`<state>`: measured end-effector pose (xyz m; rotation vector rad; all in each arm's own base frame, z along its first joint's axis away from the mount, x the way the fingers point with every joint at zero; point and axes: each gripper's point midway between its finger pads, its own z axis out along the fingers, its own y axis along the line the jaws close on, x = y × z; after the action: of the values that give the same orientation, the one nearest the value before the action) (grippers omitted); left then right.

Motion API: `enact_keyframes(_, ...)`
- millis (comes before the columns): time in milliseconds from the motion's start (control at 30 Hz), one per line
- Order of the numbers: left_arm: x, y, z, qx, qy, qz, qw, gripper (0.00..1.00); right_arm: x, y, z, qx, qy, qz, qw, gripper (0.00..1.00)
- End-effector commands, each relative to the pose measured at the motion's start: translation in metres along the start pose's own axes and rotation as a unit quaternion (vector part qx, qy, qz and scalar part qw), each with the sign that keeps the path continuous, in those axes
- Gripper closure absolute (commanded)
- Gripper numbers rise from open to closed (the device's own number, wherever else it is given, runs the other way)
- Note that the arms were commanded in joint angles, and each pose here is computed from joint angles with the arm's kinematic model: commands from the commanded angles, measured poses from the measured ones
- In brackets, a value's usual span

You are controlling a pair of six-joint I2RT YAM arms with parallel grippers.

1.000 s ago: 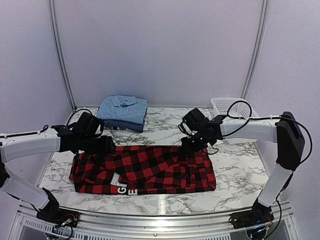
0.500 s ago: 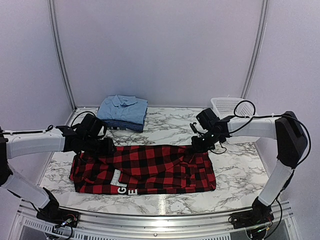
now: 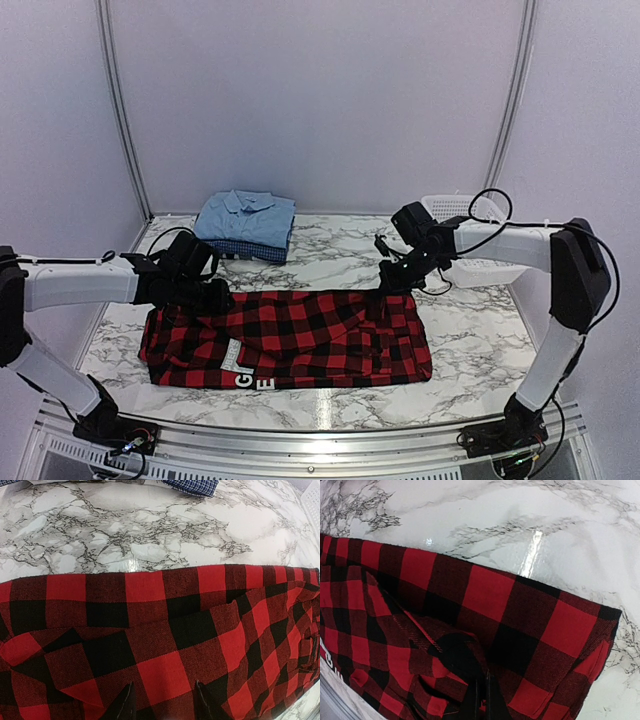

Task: Fold and stack the long sleeve shirts
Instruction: Adjust the sleeve of the rectangle-folded shirt.

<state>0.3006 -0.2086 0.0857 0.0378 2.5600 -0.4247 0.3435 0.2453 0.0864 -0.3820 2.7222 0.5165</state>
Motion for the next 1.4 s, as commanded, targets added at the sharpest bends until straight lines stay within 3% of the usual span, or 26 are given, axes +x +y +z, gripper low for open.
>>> enact_keyframes(0,0.001,0.0,0.005,0.006,-0.002,0.003,1.0,0.61,0.003,0.008,-0.012,-0.013,0.039,-0.013,0.999,1.0)
enact_keyframes(367,-0.003,-0.005,0.006,0.013,-0.006,0.019,1.0,0.61,0.018,0.017,-0.035,-0.04,0.099,0.019,0.994,1.0)
enact_keyframes(567,-0.003,-0.007,0.011,0.018,-0.004,0.019,1.0,0.61,0.012,-0.014,-0.03,-0.044,0.104,0.07,0.991,0.99)
enact_keyframes(700,-0.002,-0.007,0.015,0.019,-0.001,0.017,1.0,0.61,-0.006,-0.028,-0.014,-0.031,0.083,0.07,0.994,0.82)
enact_keyframes(833,-0.002,-0.005,0.015,0.014,-0.002,0.016,1.0,0.61,-0.025,-0.029,-0.016,-0.025,0.017,0.064,0.998,0.64)
enact_keyframes(1000,-0.002,-0.003,0.015,0.01,-0.006,0.01,1.0,0.61,-0.016,-0.02,-0.028,0.007,-0.049,0.032,0.998,0.66)
enact_keyframes(1167,-0.007,-0.005,0.012,0.014,-0.013,0.004,1.0,0.61,0.011,-0.02,-0.011,0.012,-0.045,0.042,0.998,0.69)
enact_keyframes(1367,-0.009,-0.006,0.012,0.012,-0.016,-0.004,1.0,0.61,0.012,-0.023,0.001,0.027,-0.059,0.047,0.997,0.69)
